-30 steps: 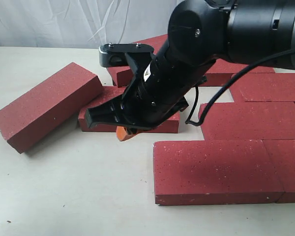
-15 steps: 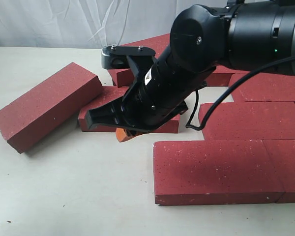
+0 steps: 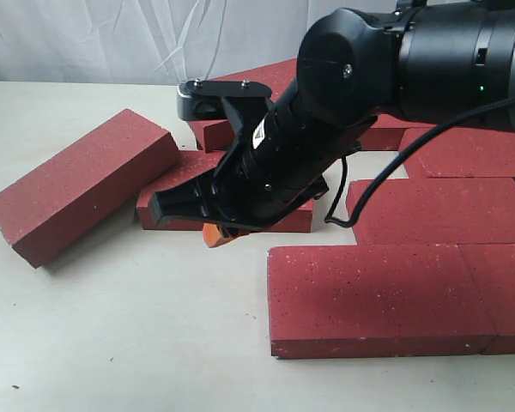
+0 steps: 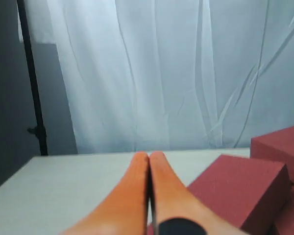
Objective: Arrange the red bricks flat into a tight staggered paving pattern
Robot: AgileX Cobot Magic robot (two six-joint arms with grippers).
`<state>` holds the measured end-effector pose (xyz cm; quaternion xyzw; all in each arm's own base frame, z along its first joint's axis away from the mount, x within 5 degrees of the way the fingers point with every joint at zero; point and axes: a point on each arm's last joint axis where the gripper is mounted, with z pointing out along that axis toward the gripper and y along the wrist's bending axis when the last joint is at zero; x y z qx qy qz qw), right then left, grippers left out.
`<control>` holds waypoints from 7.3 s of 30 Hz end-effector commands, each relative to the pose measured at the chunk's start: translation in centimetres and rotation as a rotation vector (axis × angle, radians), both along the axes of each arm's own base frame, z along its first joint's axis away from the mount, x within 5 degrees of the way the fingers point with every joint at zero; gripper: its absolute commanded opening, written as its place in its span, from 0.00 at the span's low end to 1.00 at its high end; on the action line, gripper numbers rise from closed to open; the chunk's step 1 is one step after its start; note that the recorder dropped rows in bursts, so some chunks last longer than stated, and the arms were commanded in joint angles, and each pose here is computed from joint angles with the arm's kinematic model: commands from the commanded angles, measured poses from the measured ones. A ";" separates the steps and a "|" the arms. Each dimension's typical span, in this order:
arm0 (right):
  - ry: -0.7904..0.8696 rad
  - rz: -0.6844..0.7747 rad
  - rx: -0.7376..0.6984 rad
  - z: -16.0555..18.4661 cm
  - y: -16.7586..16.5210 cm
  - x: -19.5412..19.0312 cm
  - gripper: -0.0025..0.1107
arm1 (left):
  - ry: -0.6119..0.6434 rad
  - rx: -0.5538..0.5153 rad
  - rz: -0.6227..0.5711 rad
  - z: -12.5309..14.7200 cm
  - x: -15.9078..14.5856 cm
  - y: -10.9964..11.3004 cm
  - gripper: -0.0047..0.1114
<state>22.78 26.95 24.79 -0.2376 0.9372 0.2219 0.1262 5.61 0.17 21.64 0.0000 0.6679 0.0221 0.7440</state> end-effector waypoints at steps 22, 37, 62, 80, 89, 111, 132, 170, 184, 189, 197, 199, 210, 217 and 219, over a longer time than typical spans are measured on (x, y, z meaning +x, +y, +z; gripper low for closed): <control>-0.034 0.002 -0.004 0.2 -0.3 0.3 0.02 | -0.242 -0.083 -0.018 2.8 -0.7 0.0 0.04; -0.036 0.004 -0.005 0.2 -0.3 0.3 0.02 | 0.219 -0.091 -0.003 7.1 -0.2 0.0 0.04; -0.079 0.011 -0.033 -0.9 -0.1 1.0 0.02 | 1.126 -0.112 -0.279 1.9 9.9 -2.2 0.04; -0.117 -0.139 -0.064 -3.8 -2.5 5.9 0.02 | 1.187 0.023 -0.398 -2.6 23.1 -8.4 0.04; -0.130 -0.119 -0.118 -5.1 -2.8 6.5 0.02 | 1.115 0.006 -0.355 -4.2 27.9 -9.4 0.04; -0.119 -0.118 -0.135 -6.6 -2.5 6.9 0.02 | 0.975 -0.052 -0.183 -4.3 31.0 -5.7 0.04; -0.103 -0.210 -0.095 -6.5 -2.7 7.3 0.02 | 1.050 -0.215 -0.164 -4.6 30.7 -4.9 0.04; -0.026 -0.402 -0.072 -10.2 -4.5 10.1 0.02 | 1.312 -0.139 -0.343 -8.3 32.3 -12.3 0.04; -0.074 -0.483 -0.067 -10.0 -5.7 11.3 0.02 | 1.273 -0.127 -0.373 -8.2 32.0 -14.4 0.04; -0.119 -0.482 -0.041 -9.8 -5.6 11.7 0.02 | 1.238 -0.121 -0.370 -8.0 32.2 -14.6 0.04; -0.172 -0.451 -0.046 -9.7 -5.6 12.0 0.02 | 1.199 -0.129 -0.358 -7.9 32.6 -14.5 0.04; -0.138 -0.453 -0.067 -9.5 -5.8 11.6 0.02 | 1.197 -0.118 -0.359 -7.9 32.6 -14.5 0.04; -0.097 -0.380 -0.143 -10.1 -6.0 11.0 0.02 | 1.159 -0.122 -0.348 -7.8 33.2 -14.5 0.04; -0.115 -0.385 -0.131 -11.6 -5.7 11.5 0.02 | 1.183 -0.132 -0.366 -8.4 34.7 -15.2 0.04; -0.136 -0.389 -0.113 -11.4 -5.6 11.7 0.02 | 1.172 -0.140 -0.367 -8.1 35.0 -15.3 0.04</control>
